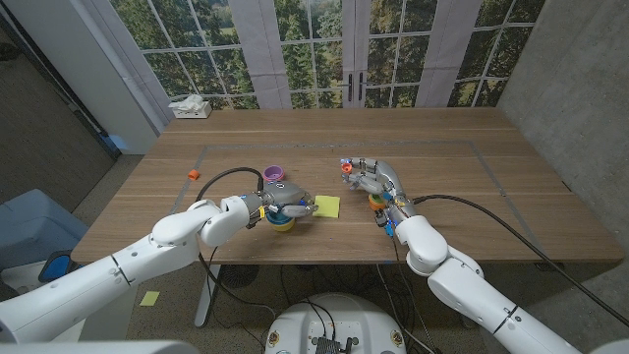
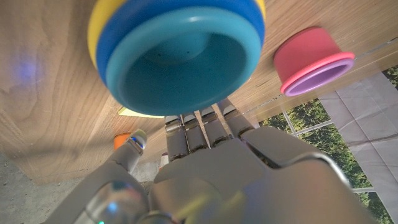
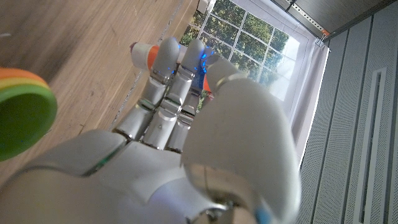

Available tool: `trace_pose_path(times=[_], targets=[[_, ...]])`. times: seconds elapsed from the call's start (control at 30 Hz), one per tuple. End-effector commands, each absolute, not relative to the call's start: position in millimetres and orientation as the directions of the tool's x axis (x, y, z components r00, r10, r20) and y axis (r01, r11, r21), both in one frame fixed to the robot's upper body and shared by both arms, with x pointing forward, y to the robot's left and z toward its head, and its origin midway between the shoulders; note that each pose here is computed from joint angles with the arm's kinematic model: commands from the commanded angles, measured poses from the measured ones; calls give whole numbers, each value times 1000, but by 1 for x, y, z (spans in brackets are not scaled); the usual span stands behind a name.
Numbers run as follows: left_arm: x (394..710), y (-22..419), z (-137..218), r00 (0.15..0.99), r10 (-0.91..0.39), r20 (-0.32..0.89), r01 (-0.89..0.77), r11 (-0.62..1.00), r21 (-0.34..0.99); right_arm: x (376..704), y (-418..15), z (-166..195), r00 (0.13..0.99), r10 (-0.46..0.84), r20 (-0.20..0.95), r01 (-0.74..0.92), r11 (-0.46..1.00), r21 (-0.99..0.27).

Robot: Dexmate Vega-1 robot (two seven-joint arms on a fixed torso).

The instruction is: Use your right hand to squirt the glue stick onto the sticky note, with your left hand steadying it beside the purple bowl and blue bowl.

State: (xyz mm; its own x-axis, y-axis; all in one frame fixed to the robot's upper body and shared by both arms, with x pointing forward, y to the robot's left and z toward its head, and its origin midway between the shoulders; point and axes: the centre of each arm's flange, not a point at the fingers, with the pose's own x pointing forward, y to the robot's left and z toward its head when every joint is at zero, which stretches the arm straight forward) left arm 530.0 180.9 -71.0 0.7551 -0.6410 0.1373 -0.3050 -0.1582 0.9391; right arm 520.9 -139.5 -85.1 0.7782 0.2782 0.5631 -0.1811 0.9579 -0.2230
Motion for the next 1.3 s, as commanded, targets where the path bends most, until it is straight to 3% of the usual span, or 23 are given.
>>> trace_pose_path(times=[0.03, 0.2, 0.83, 1.3], targets=[[522, 188, -62, 600, -731, 327, -417, 63, 907, 527, -140, -84, 783, 280, 556, -187, 958, -219], [517, 188, -63, 545, -749, 376, -462, 105, 881, 530, -140, -83, 783, 283, 554, -191, 957, -219], [538, 185, -61, 657, -716, 237, -364, -25, 931, 536, -141, -78, 785, 274, 556, -184, 960, -213], [546, 185, -62, 664, -727, 178, -320, -60, 946, 540, -138, -75, 785, 276, 555, -187, 959, -212]])
